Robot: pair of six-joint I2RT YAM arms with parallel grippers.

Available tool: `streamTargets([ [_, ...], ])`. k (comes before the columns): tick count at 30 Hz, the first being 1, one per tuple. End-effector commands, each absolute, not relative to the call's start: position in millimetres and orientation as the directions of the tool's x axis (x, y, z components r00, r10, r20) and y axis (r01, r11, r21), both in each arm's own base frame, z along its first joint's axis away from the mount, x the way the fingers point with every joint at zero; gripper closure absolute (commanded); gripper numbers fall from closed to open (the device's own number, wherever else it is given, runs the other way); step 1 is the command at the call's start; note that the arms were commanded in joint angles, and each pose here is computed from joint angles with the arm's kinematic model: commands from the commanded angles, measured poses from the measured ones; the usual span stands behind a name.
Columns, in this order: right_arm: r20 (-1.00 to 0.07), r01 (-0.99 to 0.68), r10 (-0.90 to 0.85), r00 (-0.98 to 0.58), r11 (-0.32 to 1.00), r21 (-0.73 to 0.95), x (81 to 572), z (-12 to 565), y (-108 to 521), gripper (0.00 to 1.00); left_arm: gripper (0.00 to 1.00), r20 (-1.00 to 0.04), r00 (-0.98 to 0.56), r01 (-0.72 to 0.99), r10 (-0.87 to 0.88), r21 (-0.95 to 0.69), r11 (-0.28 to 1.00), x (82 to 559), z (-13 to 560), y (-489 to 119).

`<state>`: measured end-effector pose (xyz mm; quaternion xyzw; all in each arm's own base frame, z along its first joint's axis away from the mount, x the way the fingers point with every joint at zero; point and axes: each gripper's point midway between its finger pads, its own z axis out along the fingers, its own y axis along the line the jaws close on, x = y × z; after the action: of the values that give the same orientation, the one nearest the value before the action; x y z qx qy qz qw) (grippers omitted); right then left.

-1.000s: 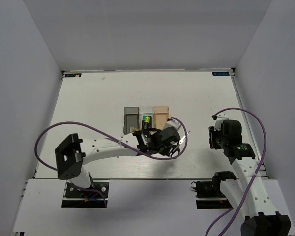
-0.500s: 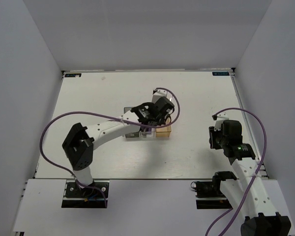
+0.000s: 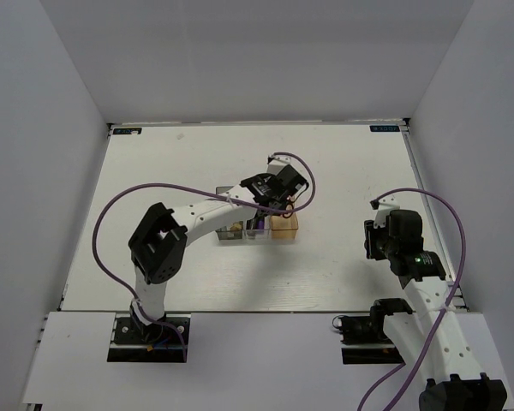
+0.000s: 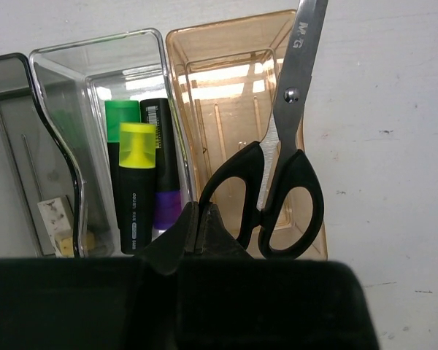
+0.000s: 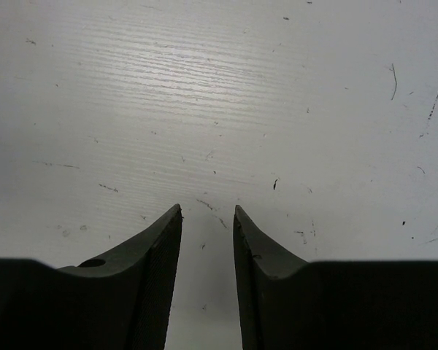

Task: Sort the stationery into containers
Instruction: Place the scissors in the storage box.

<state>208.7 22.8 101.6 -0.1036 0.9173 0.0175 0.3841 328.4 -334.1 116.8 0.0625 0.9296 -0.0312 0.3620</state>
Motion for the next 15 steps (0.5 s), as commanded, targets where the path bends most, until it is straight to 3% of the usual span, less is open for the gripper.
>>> streamTargets([
  [1, -0.719, -0.211, -0.181, -0.671, 0.976, -0.049, 210, 104, 24, 0.62, 1.0, -0.698, -0.713, 0.122, 0.071, -0.023, 0.992, 335, 130, -337],
  [7, -0.722, -0.207, -0.176, -0.669, 0.977, -0.047, 209, 104, 23, 0.59, 0.95, -0.669, -0.738, 0.115, 0.089, 0.005, 0.993, 334, 115, -337],
  [14, -0.718, -0.208, -0.178, -0.672, 0.977, -0.047, 209, 104, 23, 0.59, 0.71, -0.667, -0.739, 0.103, 0.093, 0.023, 0.994, 335, 114, -333],
  [15, -0.72, -0.206, -0.174, -0.672, 0.978, -0.044, 209, 104, 23, 0.59, 0.63, -0.666, -0.74, 0.104, 0.093, 0.024, 0.994, 336, 115, -333],
])
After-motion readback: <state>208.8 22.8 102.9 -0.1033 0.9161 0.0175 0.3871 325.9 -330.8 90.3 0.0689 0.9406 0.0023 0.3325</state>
